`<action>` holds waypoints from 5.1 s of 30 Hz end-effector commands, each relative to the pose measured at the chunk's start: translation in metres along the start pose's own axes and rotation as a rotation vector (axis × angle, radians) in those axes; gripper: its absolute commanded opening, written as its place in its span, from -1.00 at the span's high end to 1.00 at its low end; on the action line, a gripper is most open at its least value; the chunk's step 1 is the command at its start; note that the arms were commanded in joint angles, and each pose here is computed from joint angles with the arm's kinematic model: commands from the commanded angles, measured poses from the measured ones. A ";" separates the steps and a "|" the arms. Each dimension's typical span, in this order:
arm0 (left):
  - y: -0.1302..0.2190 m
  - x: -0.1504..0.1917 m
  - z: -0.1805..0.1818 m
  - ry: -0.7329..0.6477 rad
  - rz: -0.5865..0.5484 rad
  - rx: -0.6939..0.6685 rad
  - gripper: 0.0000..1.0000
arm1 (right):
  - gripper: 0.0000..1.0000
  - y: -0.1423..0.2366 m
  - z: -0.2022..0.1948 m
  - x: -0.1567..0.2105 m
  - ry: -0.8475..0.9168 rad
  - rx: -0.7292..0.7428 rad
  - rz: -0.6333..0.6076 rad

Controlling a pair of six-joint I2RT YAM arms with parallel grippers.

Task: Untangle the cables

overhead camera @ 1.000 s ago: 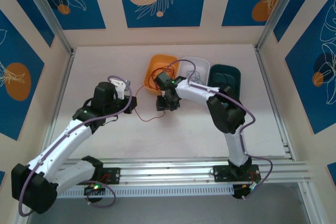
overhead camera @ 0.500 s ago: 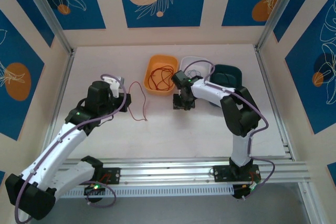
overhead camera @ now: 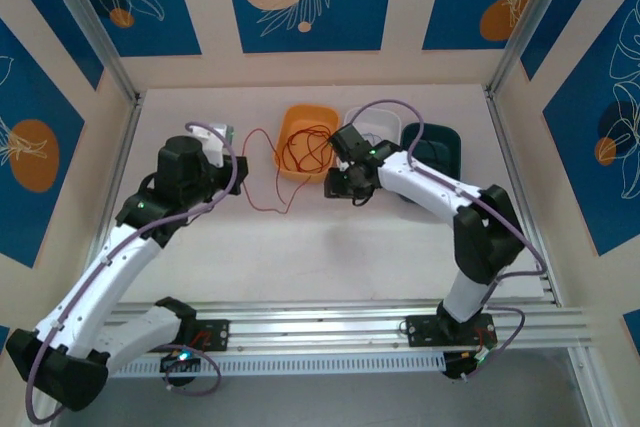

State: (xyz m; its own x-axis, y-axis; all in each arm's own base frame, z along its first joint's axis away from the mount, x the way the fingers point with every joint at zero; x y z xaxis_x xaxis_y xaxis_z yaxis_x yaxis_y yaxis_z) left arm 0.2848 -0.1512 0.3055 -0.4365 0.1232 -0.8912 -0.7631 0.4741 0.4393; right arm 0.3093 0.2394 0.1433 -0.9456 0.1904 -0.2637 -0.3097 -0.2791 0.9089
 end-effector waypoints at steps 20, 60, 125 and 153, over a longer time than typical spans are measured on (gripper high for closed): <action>-0.131 -0.116 0.016 0.004 -0.230 -0.031 1.00 | -0.98 0.133 -0.061 -0.033 -0.009 0.085 -0.433; -0.246 0.007 0.023 0.023 0.153 0.038 1.00 | -0.98 0.134 -0.070 -0.030 -0.046 0.076 -0.410; -0.255 -0.019 0.022 -0.070 0.194 0.061 -0.60 | -0.98 0.124 -0.072 -0.033 -0.055 0.093 -0.392; -0.005 0.057 0.083 -0.136 -0.050 -0.501 -1.00 | -0.98 0.127 -0.144 -0.027 -0.129 0.159 -0.625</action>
State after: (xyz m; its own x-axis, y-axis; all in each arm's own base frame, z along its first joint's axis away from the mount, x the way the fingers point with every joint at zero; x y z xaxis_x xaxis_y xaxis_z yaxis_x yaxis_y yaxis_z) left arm 0.3137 -0.0951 0.2469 -0.3649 0.2172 -0.9053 -0.9121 0.1119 0.3945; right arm 0.2790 0.0688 0.2161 -0.6172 0.4012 -0.6769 -0.7260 0.0412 0.6865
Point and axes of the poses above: each hand's point on the last joint's axis, 136 mm out from that joint toward the fingers, its own y axis back along the fingers, its own z axis along the line the jaws close on, x = y × z, the point moved 2 cm from there along y, back along the fingers, and after that the axes turned 12 degrees about -y, right-handed, at the moved point
